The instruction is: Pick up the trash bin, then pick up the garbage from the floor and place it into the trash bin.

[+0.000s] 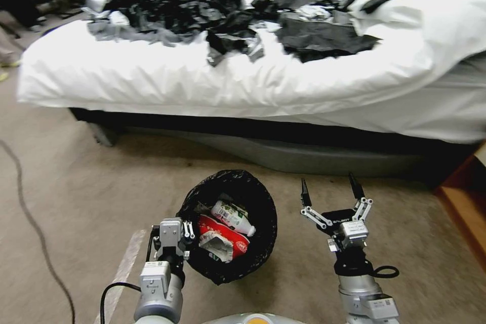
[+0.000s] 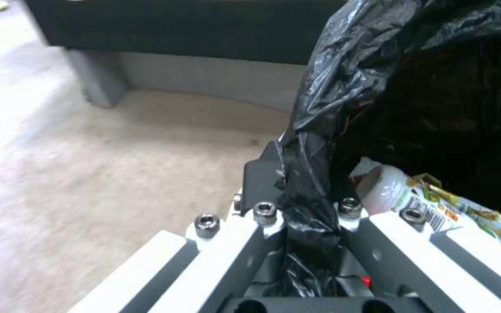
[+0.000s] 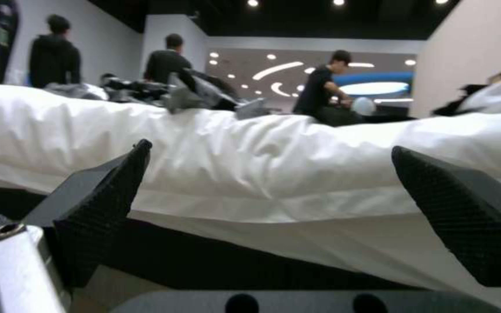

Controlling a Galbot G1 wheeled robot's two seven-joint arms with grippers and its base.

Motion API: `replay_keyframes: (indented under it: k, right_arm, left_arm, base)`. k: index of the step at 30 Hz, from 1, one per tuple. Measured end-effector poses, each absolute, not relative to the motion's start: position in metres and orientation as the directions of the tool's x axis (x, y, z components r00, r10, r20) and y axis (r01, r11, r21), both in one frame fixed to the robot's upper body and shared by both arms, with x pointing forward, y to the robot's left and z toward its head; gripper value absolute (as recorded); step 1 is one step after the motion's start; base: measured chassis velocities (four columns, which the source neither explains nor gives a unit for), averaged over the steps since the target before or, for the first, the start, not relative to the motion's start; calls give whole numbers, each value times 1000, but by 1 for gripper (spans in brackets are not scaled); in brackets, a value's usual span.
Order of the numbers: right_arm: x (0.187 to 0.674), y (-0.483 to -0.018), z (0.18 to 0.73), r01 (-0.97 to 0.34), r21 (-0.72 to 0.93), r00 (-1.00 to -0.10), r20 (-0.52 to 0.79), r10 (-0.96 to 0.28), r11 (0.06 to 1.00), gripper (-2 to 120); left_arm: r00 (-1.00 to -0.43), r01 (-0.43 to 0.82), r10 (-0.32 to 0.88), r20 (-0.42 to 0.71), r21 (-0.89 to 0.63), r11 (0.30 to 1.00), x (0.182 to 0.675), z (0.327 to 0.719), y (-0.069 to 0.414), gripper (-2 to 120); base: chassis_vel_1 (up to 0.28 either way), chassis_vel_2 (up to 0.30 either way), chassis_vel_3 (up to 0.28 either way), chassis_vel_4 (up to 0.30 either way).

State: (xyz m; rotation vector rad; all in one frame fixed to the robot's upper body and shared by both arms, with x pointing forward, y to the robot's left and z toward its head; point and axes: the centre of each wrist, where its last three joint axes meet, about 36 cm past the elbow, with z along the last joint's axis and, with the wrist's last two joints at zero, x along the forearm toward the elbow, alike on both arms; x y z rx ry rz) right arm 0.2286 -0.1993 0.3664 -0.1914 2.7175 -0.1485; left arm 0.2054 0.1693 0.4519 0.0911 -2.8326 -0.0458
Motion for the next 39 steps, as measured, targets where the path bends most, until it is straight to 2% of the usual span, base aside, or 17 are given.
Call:
replay_keyframes:
  k: [18,39]
  right_arm:
    - [225,-198,360,-186,-197,-894,-372,-249,963,100]
    - [230,-204,355,-196,-228,-896,-354,-268,954,100]
  left_arm:
    - [-958,-70,-78,276,36,997,203,464,174,1]
    - [-961,-68,-72,265,26,997,205,467,175,1]
  base:
    - [128,123,119,126]
    - [125,124,130,123]
